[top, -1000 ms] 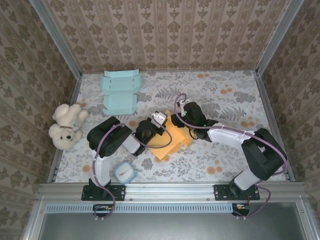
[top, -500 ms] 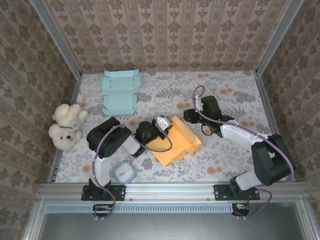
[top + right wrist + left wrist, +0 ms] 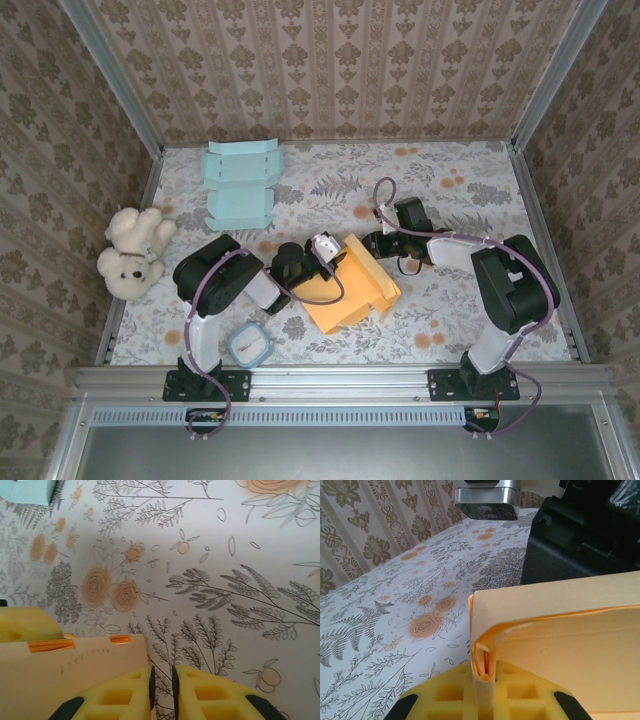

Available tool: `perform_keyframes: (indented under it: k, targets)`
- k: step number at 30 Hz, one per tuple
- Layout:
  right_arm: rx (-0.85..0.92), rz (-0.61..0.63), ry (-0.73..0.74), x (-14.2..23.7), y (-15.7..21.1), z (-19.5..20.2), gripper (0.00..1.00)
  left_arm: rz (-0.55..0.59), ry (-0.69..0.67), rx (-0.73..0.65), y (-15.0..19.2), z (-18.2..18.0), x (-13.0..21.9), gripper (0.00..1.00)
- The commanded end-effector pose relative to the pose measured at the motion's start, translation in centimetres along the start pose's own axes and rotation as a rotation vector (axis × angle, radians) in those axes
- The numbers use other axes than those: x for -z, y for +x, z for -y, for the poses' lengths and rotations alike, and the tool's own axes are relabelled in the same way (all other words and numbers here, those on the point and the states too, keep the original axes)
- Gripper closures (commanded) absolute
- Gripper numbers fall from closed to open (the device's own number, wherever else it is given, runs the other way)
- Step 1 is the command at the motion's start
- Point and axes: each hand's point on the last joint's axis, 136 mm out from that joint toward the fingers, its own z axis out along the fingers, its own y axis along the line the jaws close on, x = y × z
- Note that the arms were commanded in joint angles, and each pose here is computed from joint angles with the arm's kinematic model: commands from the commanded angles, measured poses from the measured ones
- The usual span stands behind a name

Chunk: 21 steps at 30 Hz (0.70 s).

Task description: Fold the paper box

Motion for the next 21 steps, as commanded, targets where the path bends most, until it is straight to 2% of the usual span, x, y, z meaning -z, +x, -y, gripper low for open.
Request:
perform_keyframes:
  k: [1, 13, 21]
  targets:
    - [0.046, -0.005, -0.110, -0.3, -0.8, -2.2, 0.82, -0.032, -0.042, -0.002, 0.7, -1.0, -0.1, 1.00]
    - [0.144, -0.119, -0.292, -1.3, 1.1, -7.0, 0.84, -0.047, -0.203, 0.090, 1.0, -4.0, -0.5, 1.00]
    - [0.203, -0.176, -0.330, -1.7, 2.1, -8.8, 0.84, -0.045, -0.189, 0.083, 1.0, -3.8, -0.8, 1.00]
